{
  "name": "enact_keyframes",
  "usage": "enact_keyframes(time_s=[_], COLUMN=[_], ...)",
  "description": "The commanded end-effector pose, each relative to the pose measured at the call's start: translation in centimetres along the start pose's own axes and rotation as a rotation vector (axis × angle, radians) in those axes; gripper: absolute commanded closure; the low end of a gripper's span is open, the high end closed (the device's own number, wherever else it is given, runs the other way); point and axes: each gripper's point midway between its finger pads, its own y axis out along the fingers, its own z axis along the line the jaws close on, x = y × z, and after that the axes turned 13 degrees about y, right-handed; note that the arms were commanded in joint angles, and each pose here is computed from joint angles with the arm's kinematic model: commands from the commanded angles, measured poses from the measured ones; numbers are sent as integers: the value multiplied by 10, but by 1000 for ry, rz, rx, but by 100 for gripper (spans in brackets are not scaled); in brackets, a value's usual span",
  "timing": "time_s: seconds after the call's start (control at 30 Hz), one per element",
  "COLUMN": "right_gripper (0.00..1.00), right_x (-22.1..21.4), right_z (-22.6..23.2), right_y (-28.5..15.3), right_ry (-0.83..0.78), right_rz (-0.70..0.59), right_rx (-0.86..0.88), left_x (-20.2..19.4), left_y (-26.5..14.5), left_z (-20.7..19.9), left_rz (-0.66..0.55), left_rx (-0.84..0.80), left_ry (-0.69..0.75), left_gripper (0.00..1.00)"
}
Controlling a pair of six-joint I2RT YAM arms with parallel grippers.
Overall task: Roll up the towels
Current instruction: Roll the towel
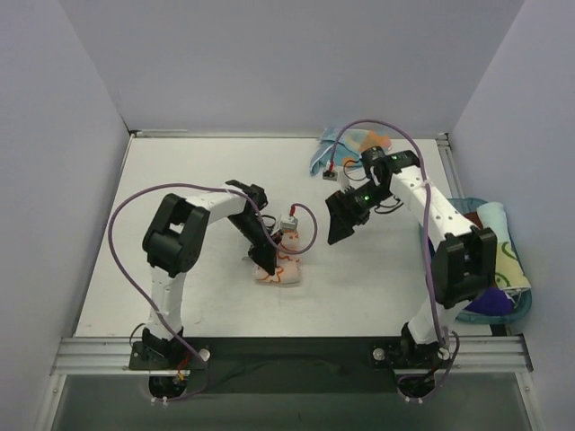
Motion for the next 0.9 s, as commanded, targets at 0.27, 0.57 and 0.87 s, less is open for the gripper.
enact_keyframes(time_s=[0.27, 0.57, 0.87], right_gripper=[30, 29, 25], right_x=[-55, -18, 8], right_z=[44, 42, 19], right_y=[2, 77, 151], right_ry=[-335, -648, -843], right_rz=[50, 18, -57], right_rx=[-177, -484, -642], left_x=[-33, -38, -39], left_y=[-2, -1, -1], left_z=[31, 39, 40], left_rz=[-13, -8, -6], left_rx=[-241, -251, -250], left_ry=[-391, -428, -440], left_gripper=[83, 81, 78])
